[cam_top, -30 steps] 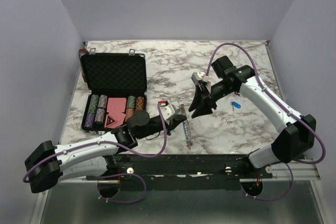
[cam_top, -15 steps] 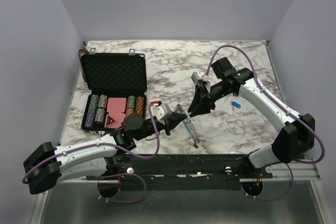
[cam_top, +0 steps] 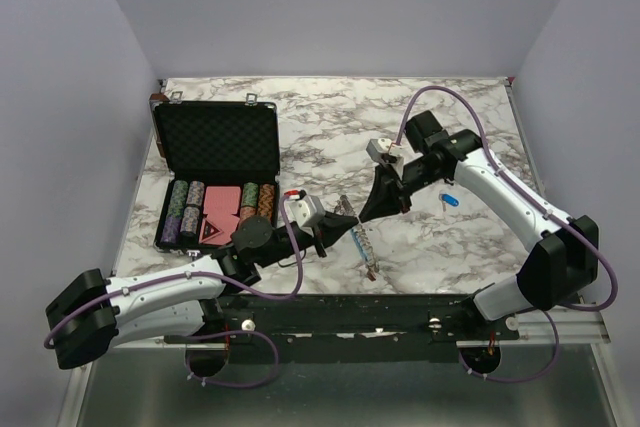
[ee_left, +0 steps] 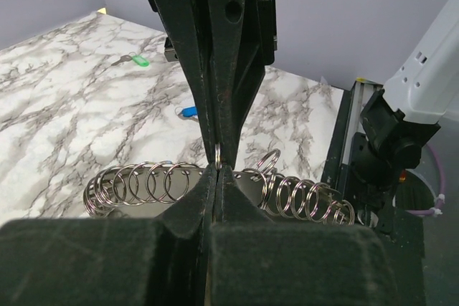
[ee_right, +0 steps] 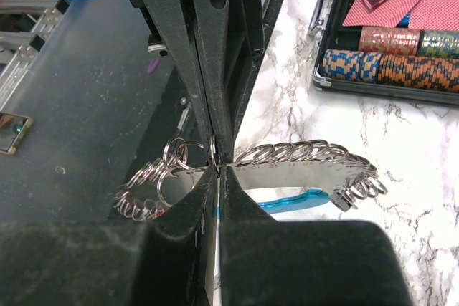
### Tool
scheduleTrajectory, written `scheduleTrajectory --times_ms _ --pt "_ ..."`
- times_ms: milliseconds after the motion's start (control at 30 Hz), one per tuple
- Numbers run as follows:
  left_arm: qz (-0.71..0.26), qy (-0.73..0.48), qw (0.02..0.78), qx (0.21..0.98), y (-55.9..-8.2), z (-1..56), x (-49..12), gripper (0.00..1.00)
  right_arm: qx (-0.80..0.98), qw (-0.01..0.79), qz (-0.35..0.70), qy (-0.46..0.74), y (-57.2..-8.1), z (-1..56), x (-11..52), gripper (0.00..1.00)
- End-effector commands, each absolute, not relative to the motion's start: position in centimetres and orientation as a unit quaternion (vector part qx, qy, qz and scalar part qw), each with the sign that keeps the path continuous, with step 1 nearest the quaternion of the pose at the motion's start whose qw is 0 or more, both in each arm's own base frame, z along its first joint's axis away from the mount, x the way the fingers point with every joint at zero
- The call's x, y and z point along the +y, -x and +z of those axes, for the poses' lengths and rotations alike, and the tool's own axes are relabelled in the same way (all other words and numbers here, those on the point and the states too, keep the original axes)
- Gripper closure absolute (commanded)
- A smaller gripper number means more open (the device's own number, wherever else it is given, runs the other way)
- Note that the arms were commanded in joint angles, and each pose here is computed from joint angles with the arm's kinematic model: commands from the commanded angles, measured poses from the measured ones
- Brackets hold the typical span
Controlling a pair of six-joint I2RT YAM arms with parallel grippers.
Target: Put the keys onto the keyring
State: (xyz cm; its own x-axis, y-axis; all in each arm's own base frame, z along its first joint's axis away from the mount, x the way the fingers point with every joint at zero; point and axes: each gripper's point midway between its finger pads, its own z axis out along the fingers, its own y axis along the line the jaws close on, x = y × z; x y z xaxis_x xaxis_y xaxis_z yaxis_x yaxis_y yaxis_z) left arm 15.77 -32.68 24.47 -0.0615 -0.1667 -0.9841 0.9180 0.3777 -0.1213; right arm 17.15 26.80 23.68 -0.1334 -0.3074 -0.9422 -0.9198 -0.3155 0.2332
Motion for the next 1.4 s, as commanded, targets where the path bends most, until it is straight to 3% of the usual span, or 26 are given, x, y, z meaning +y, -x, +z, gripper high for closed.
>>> scheduleTrajectory --times_ms 0,200,333,400,467,833,1267,1367 --pt "-0.464 -0.308 0.618 0.554 -15.9 26.2 -32.7 1.0 0.494 0.281 0.571 0.592 -16.7 24.9 27.0 0.97" --pt "-0.457 -0.307 0.609 0.571 -16.1 25.4 -32.6 1.0 0.525 0.273 0.543 0.596 -17.3 24.6 26.8 0.99" --pt "-0.435 -0.326 0.586 0.601 -15.9 23.9 -32.1 0.57 0.574 0.257 0.464 0.623 -18.8 23.2 26.0 0.99" --pt "-0.427 -0.338 0.58 0.606 -15.7 23.5 -31.7 0.45 0.596 0.235 0.425 0.64 -19.2 22.4 25.3 0.99" --pt "-0.414 -0.351 0.577 0.611 -15.7 23.0 -31.4 0.41 0.611 0.214 0.393 0.653 -19.5 22.0 24.6 0.99" --pt "-0.377 -0.377 0.601 0.596 -17.6 24.4 -31.6 0.39 0.606 0.226 0.283 0.708 -20.1 22.1 23.9 0.99" --pt "-0.393 -0.413 0.622 0.537 -17.5 24.8 -33.9 0.44 0.59 0.232 0.306 0.711 -19.1 22.9 24.9 0.99" --pt "-0.388 -0.424 0.62 0.534 -17.7 24.7 -34.4 0.5 0.587 0.23 0.312 0.711 -18.8 22.9 25.1 0.99"
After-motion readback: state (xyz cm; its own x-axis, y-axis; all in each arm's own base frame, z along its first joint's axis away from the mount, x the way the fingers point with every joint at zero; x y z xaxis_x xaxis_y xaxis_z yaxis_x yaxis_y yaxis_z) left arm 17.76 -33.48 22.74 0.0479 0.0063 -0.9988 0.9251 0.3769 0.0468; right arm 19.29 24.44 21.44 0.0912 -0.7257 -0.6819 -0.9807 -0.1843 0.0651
